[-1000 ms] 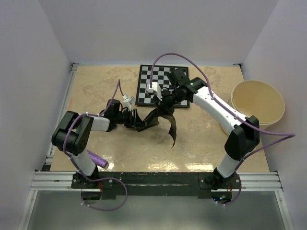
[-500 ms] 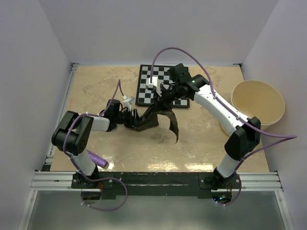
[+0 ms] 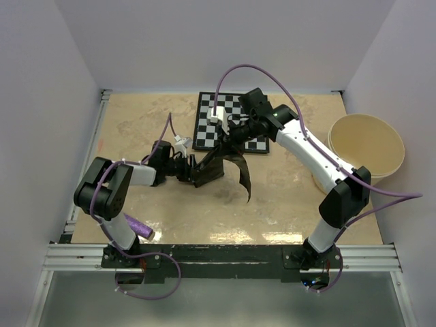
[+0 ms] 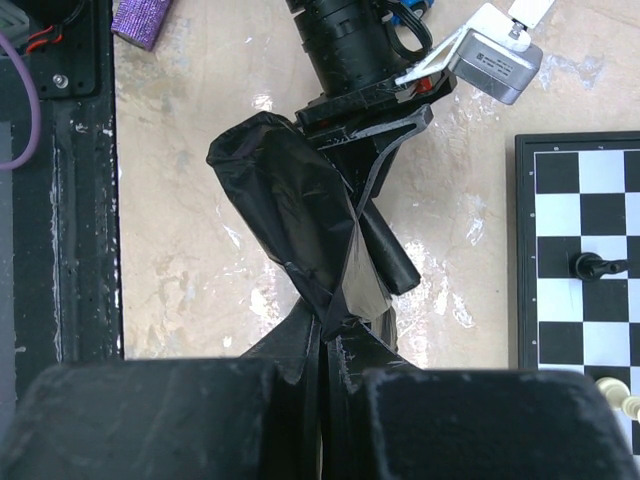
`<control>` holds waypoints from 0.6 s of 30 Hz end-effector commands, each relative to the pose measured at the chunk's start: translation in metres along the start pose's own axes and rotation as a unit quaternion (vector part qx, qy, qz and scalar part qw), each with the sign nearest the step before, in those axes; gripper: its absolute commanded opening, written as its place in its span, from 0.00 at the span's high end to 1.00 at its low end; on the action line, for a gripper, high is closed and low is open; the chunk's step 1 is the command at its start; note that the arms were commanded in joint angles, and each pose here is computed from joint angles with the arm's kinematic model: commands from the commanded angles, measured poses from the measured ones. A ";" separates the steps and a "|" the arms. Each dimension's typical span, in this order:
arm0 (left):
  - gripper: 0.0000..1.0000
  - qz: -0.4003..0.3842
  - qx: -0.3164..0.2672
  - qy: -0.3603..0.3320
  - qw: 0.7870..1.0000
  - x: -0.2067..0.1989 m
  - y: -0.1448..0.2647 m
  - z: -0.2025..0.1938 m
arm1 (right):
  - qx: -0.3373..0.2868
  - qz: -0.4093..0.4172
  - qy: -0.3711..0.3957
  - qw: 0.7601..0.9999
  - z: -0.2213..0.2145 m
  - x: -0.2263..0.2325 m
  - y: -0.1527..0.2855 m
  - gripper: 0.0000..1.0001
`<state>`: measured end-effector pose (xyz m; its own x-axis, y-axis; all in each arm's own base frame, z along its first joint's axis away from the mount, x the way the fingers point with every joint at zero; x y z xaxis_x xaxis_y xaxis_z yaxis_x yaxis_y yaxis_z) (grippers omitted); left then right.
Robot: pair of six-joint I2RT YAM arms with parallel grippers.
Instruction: Put the trash bags into the trash bin
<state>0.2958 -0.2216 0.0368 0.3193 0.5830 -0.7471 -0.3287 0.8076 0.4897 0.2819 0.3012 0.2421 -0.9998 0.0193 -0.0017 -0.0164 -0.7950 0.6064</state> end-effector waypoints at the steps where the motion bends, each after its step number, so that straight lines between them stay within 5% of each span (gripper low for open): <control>1: 0.47 0.026 0.019 0.003 0.999 0.013 -0.004 -0.011 | -0.034 -0.008 0.016 0.999 0.024 -0.001 0.012 1.00; 18: 0.46 0.037 0.030 -0.001 0.999 0.017 -0.005 -0.013 | -0.014 -0.037 0.038 0.999 0.017 0.009 0.034 1.00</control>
<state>0.2976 -0.2221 0.0363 0.3147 0.5883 -0.7449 -0.3198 0.8046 0.5003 0.2763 0.2947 0.2585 -0.9987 0.0246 -0.0448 -0.0465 -0.8026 0.5947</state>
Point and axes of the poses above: each gripper's point midway between its finger pads, its own y axis back along the fingers, its own x axis along the line the jaws close on, z = x × y, the point moved 1 cm from there along y, back along the fingers, and after that the axes turned 6 degrees about y, right-handed, at the moved point
